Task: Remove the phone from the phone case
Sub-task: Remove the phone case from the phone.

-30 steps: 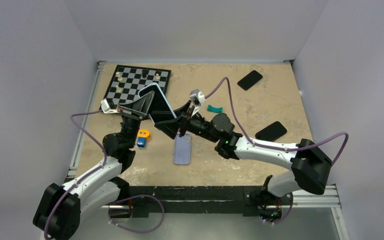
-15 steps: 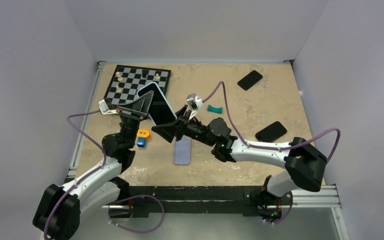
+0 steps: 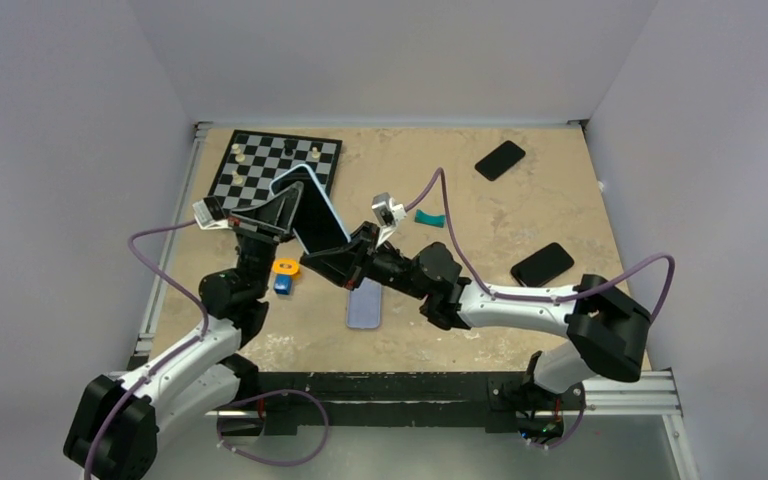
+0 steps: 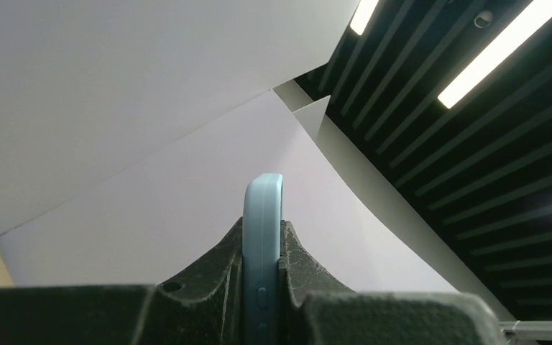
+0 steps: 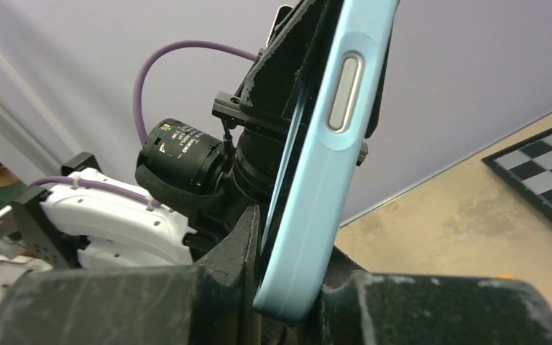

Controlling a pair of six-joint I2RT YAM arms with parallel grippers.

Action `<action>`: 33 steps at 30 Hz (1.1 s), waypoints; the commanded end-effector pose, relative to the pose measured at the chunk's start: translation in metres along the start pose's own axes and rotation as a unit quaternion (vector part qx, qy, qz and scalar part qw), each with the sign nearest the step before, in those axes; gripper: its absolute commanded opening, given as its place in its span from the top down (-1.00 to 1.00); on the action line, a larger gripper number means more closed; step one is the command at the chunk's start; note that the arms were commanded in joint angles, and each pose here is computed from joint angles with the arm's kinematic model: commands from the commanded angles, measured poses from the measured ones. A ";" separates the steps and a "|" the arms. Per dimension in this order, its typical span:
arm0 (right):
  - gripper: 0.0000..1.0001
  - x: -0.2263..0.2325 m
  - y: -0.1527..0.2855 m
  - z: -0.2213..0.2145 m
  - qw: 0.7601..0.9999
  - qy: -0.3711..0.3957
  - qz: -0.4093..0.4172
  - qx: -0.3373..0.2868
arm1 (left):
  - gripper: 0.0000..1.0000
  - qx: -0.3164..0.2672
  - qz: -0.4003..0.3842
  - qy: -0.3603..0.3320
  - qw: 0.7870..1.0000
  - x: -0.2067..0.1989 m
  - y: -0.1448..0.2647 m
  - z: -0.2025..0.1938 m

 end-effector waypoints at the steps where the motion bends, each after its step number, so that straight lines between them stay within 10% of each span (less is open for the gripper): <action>1: 1.00 -0.041 0.009 0.009 0.975 0.192 -0.111 -0.015 | 1.00 -0.026 -0.006 0.118 0.993 -0.026 0.000 0.004; 8: 1.00 -0.074 0.037 0.006 0.901 0.390 -0.188 0.026 | 1.00 0.001 0.161 0.156 0.975 -0.017 0.021 -0.005; 33: 1.00 -0.089 0.032 0.008 0.834 0.508 -0.197 0.087 | 1.00 0.069 0.142 0.211 0.965 -0.029 0.024 -0.019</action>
Point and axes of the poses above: each gripper's point midway between its finger pads, its own y axis back along the fingers, its own x axis along the line the jaws close on, z = x × y, the point moved 7 cm from there along y, back along the fingers, and after that the axes turned 12 degrees about y, right-handed, at the moved point
